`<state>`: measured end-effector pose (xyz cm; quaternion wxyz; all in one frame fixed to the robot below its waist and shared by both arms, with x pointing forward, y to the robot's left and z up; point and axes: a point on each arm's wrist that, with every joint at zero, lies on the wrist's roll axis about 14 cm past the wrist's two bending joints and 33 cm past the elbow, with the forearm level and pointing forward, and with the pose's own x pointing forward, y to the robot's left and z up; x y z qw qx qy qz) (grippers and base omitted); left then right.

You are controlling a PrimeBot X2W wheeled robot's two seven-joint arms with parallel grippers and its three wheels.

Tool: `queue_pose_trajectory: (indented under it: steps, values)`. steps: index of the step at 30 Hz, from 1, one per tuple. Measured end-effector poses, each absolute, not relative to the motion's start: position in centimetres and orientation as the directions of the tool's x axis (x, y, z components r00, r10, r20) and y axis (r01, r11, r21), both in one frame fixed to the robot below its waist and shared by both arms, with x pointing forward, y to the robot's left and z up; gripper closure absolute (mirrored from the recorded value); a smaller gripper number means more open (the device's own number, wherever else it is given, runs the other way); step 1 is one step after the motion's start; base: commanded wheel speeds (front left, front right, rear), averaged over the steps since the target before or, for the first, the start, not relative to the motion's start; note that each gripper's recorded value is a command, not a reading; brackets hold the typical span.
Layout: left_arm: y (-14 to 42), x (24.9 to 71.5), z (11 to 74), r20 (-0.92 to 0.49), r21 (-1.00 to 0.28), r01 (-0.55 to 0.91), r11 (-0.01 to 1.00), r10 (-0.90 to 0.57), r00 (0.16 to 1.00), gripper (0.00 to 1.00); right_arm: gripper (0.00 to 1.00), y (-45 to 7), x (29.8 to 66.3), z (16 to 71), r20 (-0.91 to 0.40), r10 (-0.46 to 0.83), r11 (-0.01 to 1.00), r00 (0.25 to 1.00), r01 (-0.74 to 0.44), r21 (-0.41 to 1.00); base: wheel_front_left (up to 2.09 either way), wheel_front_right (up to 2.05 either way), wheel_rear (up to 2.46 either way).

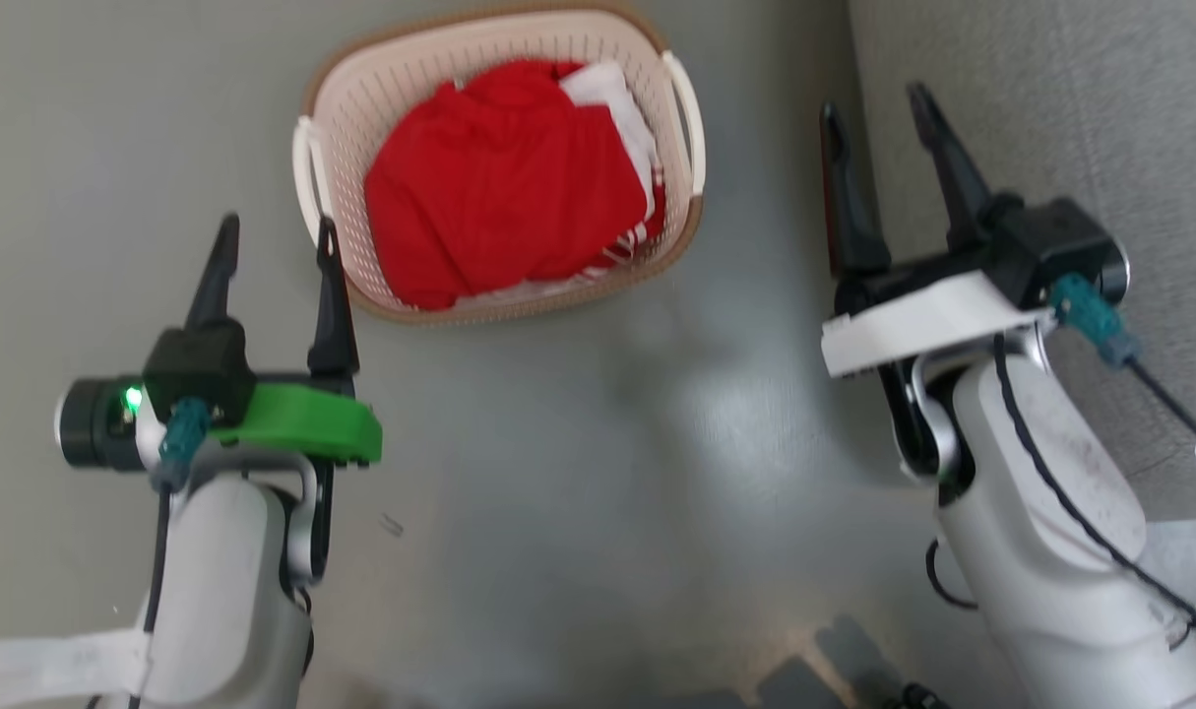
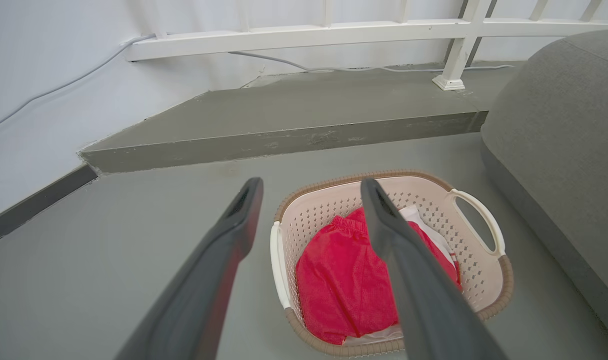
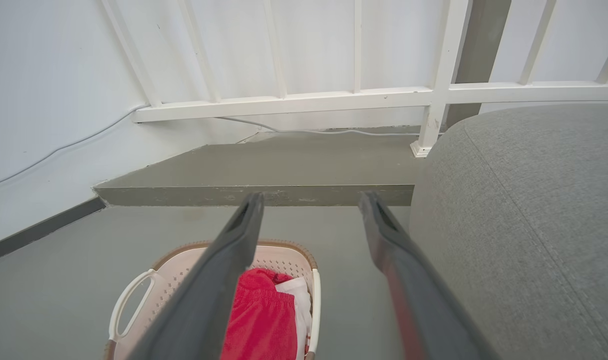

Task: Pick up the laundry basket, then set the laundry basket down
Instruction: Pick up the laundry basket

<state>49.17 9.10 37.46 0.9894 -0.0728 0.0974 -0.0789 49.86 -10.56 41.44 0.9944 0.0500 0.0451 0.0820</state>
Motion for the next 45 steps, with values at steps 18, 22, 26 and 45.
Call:
queue_pose_trajectory:
  steps: [18,22,26,45]
  values:
    - [8.4,53.7,30.0,-0.263,-0.170,0.135,0.976,-0.177,0.948,0.00,0.00,-9.2,55.3,33.6,-0.177,0.222,0.973,0.959,-0.207,0.100,0.00,0.00,0.00]
    - [8.5,54.4,27.9,-0.293,-0.169,0.126,0.977,-0.172,0.940,0.00,0.00,-8.9,56.5,31.8,-0.193,0.231,0.972,0.954,-0.215,0.099,0.00,0.00,0.00]
    - [8.8,55.1,25.8,-0.319,-0.167,0.113,0.980,-0.162,0.934,0.00,0.00,-8.5,57.6,29.9,-0.210,0.240,0.970,0.948,-0.224,0.100,0.00,0.00,0.00]
    - [10.3,54.6,16.3,-0.525,-0.143,0.057,0.988,-0.124,0.842,0.00,0.00,-7.6,56.9,19.0,-0.442,0.254,0.965,0.860,-0.198,0.169,0.00,0.00,0.00]
